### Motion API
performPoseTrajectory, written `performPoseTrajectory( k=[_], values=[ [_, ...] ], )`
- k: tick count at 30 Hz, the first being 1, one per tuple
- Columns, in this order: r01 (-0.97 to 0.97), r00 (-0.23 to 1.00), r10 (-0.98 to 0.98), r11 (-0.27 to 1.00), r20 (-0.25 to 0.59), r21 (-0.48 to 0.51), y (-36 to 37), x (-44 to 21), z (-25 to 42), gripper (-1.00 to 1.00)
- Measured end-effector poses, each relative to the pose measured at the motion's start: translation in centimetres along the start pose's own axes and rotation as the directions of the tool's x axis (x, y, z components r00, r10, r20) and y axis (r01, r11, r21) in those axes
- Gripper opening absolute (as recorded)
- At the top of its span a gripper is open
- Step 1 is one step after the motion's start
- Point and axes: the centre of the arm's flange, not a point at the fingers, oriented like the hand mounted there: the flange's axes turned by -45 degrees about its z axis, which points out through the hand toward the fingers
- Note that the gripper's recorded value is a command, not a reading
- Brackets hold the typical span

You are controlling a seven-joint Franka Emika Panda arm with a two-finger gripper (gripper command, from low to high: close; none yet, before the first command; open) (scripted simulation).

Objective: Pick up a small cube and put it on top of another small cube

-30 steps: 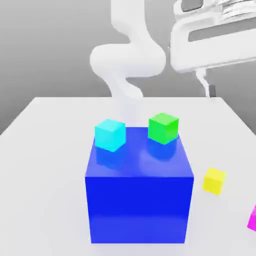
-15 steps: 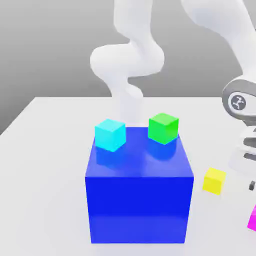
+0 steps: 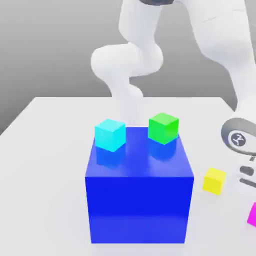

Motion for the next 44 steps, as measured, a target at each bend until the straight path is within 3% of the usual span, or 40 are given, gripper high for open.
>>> performPoseTrajectory(
  k=[12, 22, 33, 37, 38, 44],
  values=[
    [-0.036, 0.998, 0.035, 0.999, 0.043, 0.022, 7.0, 6.6, -14.2, -1.0],
    [-0.04, 0.998, 0.039, 0.999, 0.04, 0.031, 15.8, 8.4, -22.6, -1.0],
    [-0.072, 0.997, 0.072, 0.997, 0.005, 0.005, 25.7, 7.3, -27.3, -1.0],
    [-0.076, 0.997, 0.076, 0.997, 0.003, 0.002, 26.4, 7.2, -23.1, -1.0],
    [-0.077, 0.997, 0.077, 0.997, 0.002, 0.002, 26.5, 7.1, -21.8, 1.0],
    [-0.077, 0.997, 0.077, 0.997, 0.001, 0.0, 26.5, 7.1, -21.1, 1.0]
  ],
)
